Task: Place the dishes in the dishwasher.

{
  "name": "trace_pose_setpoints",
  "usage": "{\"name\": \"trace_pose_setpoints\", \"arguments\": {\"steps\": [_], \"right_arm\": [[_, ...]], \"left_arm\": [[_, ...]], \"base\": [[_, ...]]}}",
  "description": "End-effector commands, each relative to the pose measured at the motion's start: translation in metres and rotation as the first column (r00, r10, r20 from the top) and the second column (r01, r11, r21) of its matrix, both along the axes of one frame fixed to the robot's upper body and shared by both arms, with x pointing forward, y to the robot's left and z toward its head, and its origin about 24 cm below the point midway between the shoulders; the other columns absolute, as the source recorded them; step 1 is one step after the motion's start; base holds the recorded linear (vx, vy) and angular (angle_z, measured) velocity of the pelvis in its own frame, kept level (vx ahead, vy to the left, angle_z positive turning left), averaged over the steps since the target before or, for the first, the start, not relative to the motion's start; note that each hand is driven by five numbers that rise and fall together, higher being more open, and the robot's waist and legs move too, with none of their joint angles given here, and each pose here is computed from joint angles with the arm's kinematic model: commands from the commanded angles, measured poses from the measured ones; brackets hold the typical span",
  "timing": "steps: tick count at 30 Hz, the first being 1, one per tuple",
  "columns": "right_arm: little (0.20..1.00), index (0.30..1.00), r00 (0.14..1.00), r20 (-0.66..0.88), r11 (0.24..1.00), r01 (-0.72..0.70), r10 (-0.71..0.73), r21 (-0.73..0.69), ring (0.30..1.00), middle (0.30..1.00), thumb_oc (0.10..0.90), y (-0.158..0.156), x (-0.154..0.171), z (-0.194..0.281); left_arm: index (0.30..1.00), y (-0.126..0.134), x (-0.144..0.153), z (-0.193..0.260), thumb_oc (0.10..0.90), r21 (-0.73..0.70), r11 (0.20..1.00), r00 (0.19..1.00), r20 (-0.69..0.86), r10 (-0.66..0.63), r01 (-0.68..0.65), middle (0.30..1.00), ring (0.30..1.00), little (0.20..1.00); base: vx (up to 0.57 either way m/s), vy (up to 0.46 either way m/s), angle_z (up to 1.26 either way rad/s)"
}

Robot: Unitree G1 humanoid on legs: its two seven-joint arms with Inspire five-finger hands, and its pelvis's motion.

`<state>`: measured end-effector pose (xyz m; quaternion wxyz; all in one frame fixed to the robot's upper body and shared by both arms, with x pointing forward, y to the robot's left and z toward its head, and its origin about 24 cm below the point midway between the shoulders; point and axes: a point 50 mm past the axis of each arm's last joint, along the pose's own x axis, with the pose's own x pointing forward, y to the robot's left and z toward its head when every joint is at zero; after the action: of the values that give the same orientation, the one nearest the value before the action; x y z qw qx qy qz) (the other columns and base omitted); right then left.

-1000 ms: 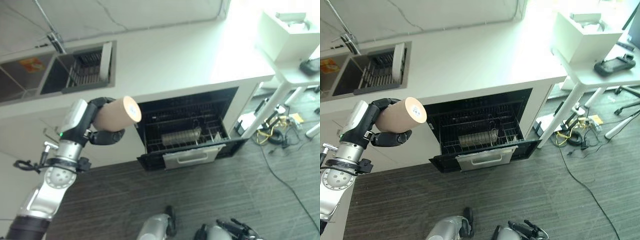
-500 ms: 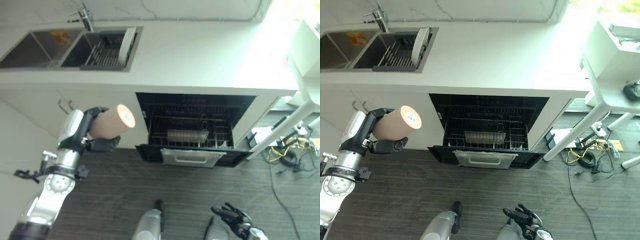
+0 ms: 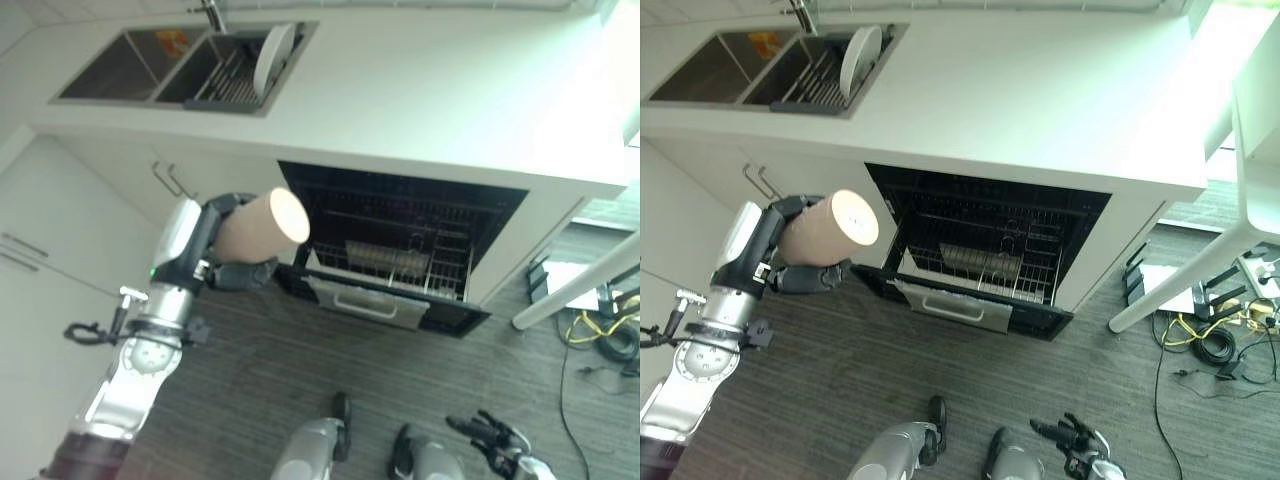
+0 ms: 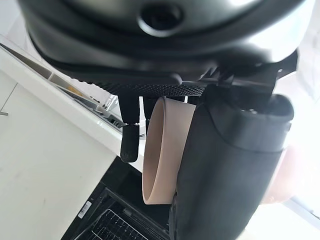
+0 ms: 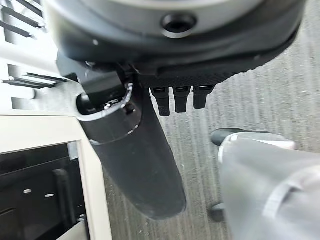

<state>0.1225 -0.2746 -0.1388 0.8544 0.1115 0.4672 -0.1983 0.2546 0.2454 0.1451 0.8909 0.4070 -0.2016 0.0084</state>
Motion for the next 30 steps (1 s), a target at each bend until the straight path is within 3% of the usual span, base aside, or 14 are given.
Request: {"name": "trace_pose_setpoints", "arguments": {"steps": [1, 12, 23, 30], "right_arm": [[0.9, 0.9, 0.999, 0.013, 0.999, -0.03, 0.03, -0.011, 0.9, 0.9, 0.8, -0.003, 0.003, 0.003], [0.9, 0.9, 0.992, 0.047, 0.993, -0.114, 0.113, 0.011, 0.9, 0.9, 0.8, 0.014, 0.014, 0.002], [0.9, 0.9, 0.992, -0.051, 0.993, -0.111, 0.113, 0.03, 0.9, 0.9, 0.8, 0.015, -0.007, -0.007], [0.9, 0.9, 0.995, 0.015, 0.995, -0.101, 0.101, 0.001, 0.9, 0.9, 0.8, -0.005, 0.009, 0.005]], "left_arm": [[0.3, 0.0, -0.005, 0.064, 0.4, 0.025, 1.0, 0.947, 0.32, -0.012, 0.004, 0.3, 0.3, 0.3], [0.3, 0.0, 0.001, 0.065, 0.4, 0.068, 0.998, 0.941, 0.337, -0.007, -0.017, 0.3, 0.3, 0.3], [0.3, 0.002, 0.005, 0.064, 0.4, 0.07, 0.997, 0.957, 0.288, -0.003, -0.018, 0.3, 0.3, 0.3], [0.3, 0.007, 0.005, 0.08, 0.4, 0.034, 0.999, 0.944, 0.33, 0.005, -0.017, 0.3, 0.3, 0.3]], "base": [[0.09, 0.143, -0.17], [0.1, 0.045, -0.06], [0.23, -0.269, 0.17], [0.06, -0.252, -0.03]]}}
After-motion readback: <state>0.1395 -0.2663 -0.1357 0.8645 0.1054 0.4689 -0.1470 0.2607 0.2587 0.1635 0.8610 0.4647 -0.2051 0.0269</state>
